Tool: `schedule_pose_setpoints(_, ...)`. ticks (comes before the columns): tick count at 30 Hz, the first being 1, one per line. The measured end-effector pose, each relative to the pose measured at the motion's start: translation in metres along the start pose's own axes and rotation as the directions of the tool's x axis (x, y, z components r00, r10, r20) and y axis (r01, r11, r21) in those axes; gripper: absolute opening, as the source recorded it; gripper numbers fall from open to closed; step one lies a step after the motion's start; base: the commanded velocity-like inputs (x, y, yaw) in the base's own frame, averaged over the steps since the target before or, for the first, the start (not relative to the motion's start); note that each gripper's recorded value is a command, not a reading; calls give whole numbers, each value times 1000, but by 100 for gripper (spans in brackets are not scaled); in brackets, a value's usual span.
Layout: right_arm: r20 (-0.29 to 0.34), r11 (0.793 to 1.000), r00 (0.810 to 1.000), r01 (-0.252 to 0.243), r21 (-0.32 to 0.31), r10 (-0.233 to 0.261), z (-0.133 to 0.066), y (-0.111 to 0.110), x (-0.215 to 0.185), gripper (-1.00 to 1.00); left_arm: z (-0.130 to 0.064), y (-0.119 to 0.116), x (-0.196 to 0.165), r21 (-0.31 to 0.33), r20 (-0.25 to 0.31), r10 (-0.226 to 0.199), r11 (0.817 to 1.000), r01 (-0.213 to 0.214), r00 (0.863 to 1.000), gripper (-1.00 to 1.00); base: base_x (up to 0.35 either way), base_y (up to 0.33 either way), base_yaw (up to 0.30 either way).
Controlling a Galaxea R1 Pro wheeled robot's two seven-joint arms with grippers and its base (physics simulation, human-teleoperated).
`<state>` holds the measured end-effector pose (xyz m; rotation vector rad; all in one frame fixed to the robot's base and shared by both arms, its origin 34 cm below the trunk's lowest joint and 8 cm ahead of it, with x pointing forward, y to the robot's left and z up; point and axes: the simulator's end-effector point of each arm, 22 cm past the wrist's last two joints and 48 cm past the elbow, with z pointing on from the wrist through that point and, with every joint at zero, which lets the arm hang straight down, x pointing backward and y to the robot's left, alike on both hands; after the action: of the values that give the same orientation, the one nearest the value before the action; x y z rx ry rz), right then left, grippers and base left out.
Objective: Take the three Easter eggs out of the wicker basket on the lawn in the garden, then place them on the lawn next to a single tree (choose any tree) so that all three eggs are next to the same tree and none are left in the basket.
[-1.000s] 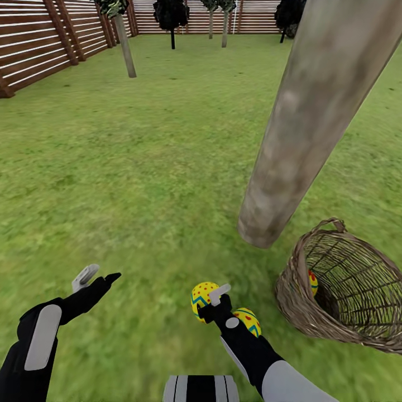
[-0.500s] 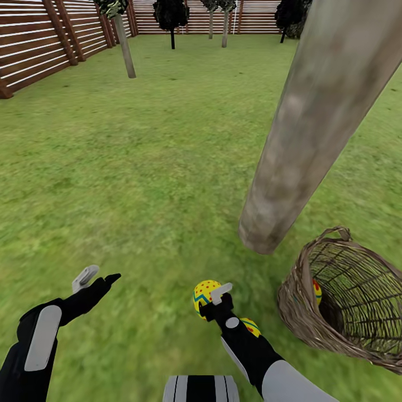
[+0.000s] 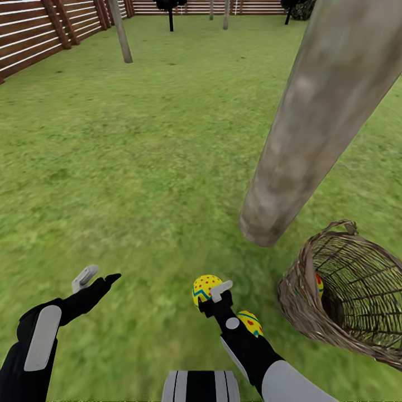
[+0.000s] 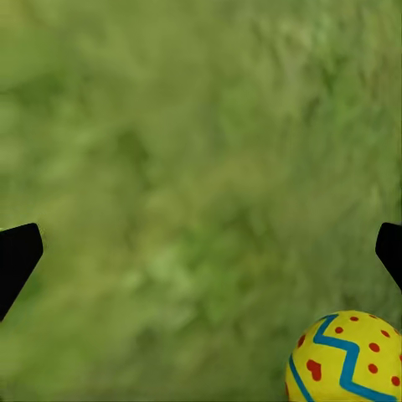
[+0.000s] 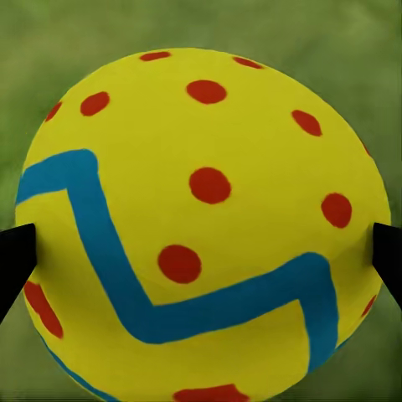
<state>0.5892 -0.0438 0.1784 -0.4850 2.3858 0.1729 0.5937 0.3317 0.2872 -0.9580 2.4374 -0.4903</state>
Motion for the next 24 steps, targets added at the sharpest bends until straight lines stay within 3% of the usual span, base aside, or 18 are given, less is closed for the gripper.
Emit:
schedule_pose_setpoints(18, -46, 1000, 999, -10, -17, 10, 9, 7, 28, -100, 16, 18, 15, -35, -34, -8, 999, 7, 999, 100, 0, 0, 0)
schedule_pose_setpoints(19, -46, 1000, 999, -10, -17, 9, 10, 7, 28, 100, 16, 18, 15, -35, -35, -8, 999, 7, 999, 100, 0, 0, 0)
schedule_pose_setpoints(24, -41, 1000, 999, -9, -16, 9, 9, 7, 25, 100, 14, 17, 14, -31, -32, -8, 999, 7, 999, 100, 0, 0, 0)
